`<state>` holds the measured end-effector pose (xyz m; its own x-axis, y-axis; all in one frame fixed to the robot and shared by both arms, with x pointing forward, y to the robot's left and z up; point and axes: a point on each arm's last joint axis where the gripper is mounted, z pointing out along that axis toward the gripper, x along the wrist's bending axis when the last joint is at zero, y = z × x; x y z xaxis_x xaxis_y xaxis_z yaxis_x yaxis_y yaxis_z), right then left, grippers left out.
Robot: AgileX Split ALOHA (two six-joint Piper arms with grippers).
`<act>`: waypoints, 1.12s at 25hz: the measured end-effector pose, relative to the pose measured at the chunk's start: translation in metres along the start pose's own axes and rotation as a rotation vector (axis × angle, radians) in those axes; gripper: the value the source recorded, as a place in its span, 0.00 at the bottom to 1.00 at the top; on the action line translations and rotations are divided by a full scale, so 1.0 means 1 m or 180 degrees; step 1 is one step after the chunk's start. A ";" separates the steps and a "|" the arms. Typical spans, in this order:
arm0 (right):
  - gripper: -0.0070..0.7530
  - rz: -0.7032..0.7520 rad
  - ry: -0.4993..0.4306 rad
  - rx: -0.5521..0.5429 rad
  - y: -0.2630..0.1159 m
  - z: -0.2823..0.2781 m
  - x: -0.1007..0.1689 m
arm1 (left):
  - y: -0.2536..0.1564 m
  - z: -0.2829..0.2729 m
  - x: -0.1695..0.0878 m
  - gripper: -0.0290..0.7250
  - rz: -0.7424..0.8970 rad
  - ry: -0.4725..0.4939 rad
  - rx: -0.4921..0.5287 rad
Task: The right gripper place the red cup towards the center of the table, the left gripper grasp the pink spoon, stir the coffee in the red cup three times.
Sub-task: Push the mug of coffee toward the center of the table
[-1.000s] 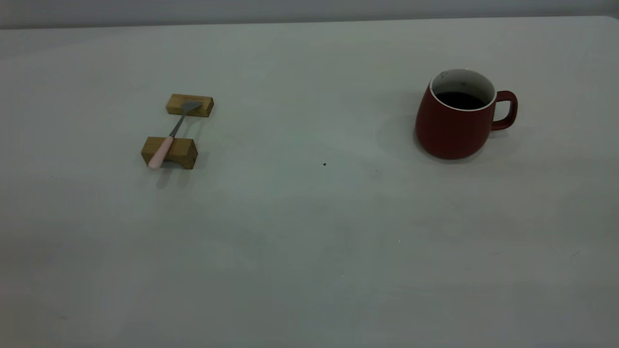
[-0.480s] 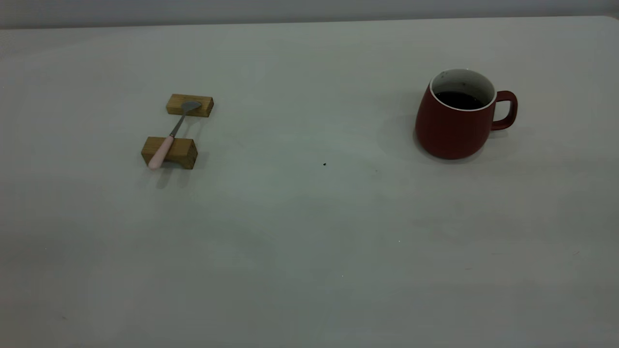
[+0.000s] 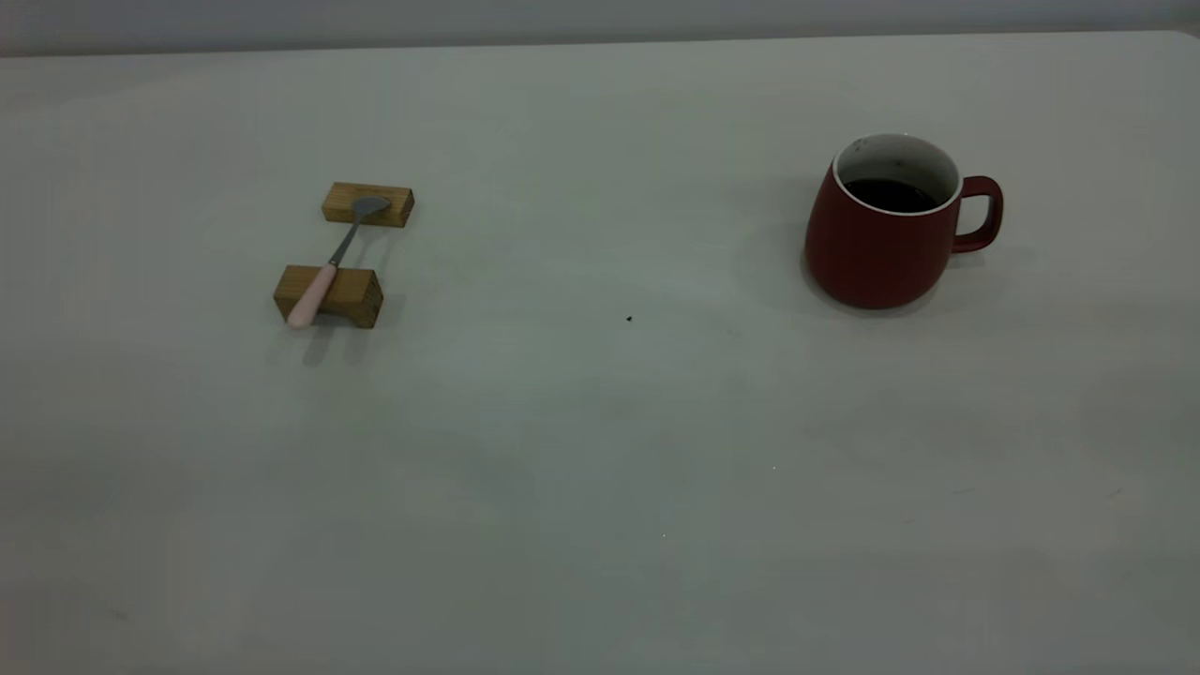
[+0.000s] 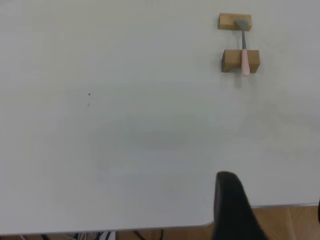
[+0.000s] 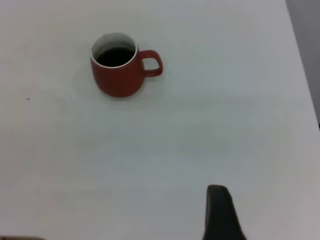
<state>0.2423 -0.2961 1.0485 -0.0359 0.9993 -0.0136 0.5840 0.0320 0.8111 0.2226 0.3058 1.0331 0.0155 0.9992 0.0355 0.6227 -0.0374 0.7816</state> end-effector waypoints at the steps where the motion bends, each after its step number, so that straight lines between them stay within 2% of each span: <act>1: 0.71 -0.0024 0.0003 0.0071 0.006 0.001 0.000 | 0.000 0.000 0.000 0.67 0.0000 0.0000 0.0000; 7: 0.92 -0.0332 0.0060 0.0644 0.064 0.031 -0.003 | 0.000 0.000 0.000 0.67 0.0000 0.0000 0.0001; 9: 0.96 -0.0475 0.0089 0.0776 0.081 0.048 -0.004 | 0.000 0.000 0.000 0.67 0.0000 0.0000 0.0003; 15: 0.96 -0.1234 0.0287 0.1050 0.109 0.121 -0.007 | 0.000 0.000 0.000 0.67 0.0000 0.0000 0.0004; 25: 0.93 -0.1782 0.0862 0.1643 0.097 0.254 -0.003 | 0.000 0.000 0.000 0.67 -0.0018 0.0000 0.0007; 28: 0.93 -0.1944 0.0981 0.1728 0.102 0.286 0.002 | 0.000 0.000 0.000 0.67 -0.0018 0.0000 0.0007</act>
<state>0.5340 -0.2843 0.9639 -0.6407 0.7563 -0.1326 0.6938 0.6442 0.3218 0.2225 0.3058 1.0329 0.0121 0.9994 0.0312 0.6245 -0.0319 0.7804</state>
